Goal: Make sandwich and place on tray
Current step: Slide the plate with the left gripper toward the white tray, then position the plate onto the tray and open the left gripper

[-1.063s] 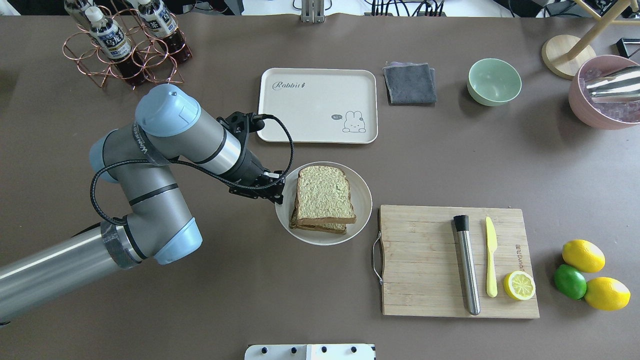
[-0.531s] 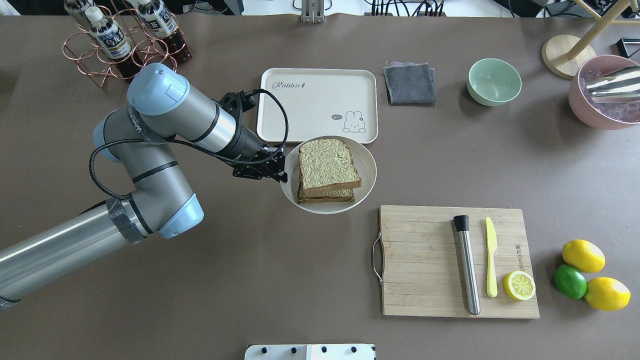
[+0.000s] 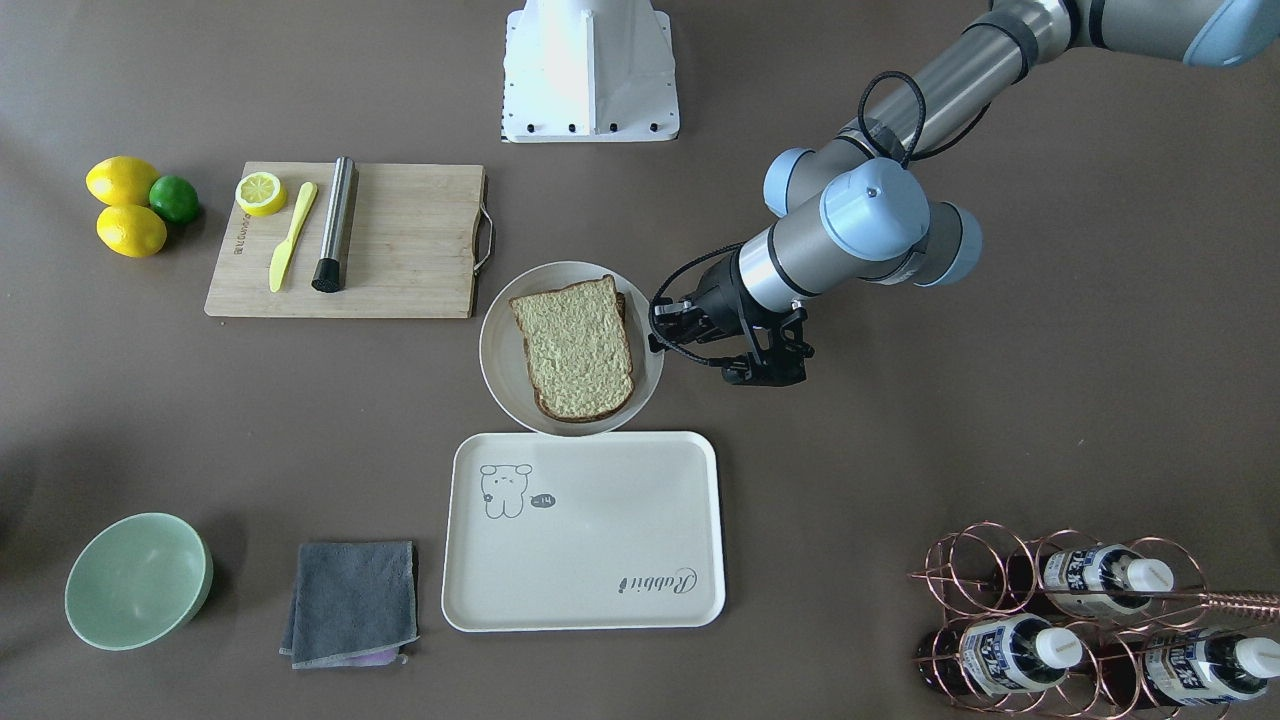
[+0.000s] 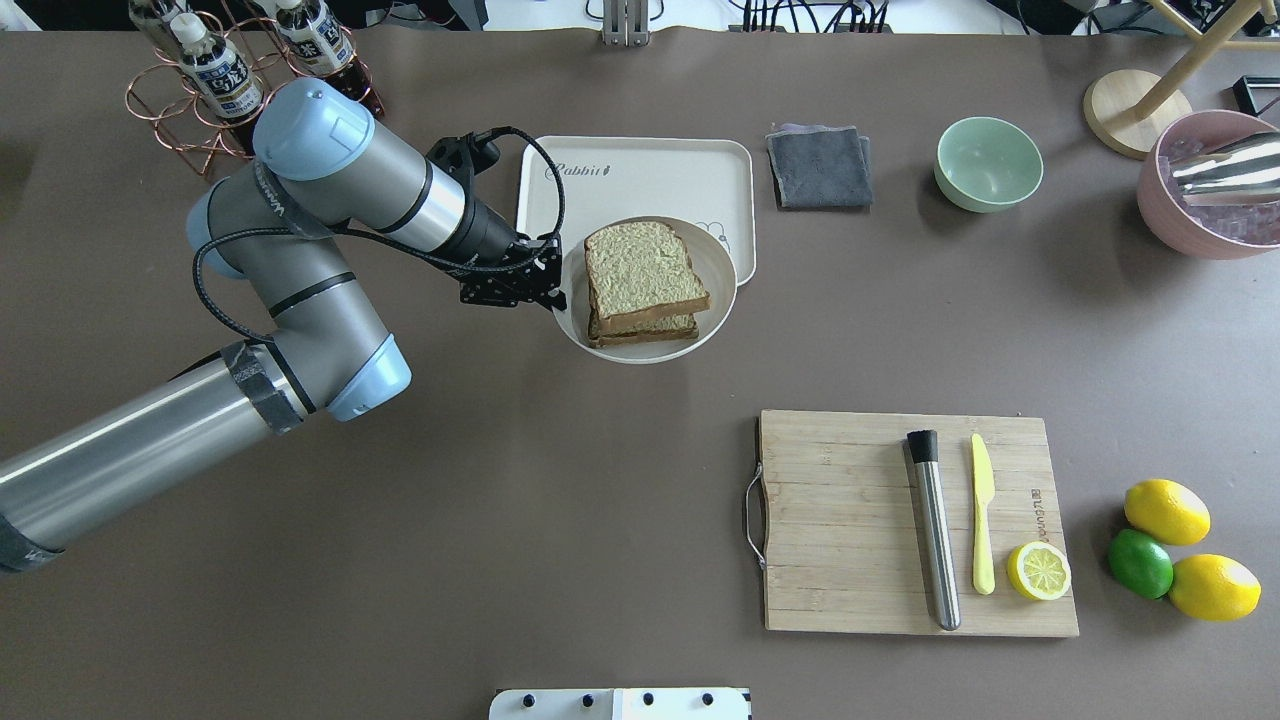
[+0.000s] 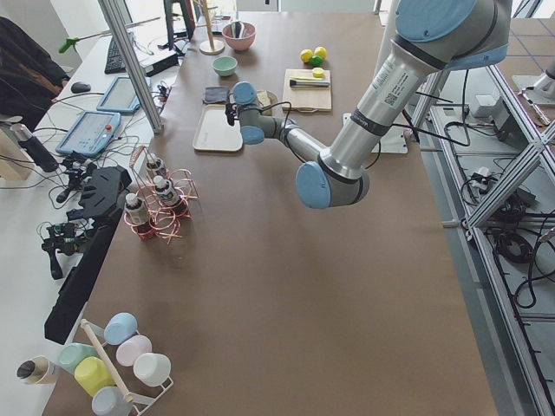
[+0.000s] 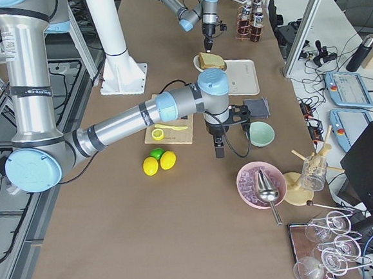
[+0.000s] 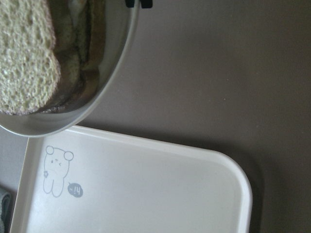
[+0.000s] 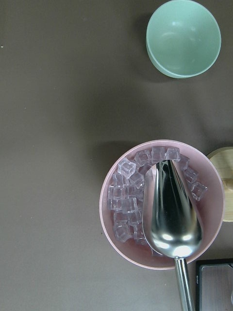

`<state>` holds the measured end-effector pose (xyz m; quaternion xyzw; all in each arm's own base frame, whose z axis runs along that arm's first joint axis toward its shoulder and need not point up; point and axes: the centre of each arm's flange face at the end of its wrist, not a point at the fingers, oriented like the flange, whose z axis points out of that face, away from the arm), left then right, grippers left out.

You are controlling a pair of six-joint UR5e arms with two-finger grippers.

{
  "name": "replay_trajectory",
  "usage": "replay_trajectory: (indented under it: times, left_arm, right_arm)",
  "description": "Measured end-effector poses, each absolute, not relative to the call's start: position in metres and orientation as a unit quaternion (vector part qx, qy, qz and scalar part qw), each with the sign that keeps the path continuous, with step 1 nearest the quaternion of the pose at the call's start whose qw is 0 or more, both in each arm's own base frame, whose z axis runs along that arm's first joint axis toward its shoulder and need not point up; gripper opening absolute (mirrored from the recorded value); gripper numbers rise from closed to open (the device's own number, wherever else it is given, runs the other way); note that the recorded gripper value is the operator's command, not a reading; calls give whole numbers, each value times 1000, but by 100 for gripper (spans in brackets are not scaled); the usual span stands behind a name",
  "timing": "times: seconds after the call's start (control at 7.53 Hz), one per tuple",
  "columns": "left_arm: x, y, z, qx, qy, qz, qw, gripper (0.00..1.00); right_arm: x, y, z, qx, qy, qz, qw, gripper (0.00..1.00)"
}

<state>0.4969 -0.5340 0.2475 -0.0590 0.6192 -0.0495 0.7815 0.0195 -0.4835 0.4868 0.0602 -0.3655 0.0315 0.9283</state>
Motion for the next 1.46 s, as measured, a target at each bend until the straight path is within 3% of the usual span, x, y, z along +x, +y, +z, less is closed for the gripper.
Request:
replay_trajectory:
  times: [1.46]
  left_arm:
    - [529,-633,233,10,573,-148,806,0]
  right_arm:
    - [24,-486,490,64,-378,10,923,100]
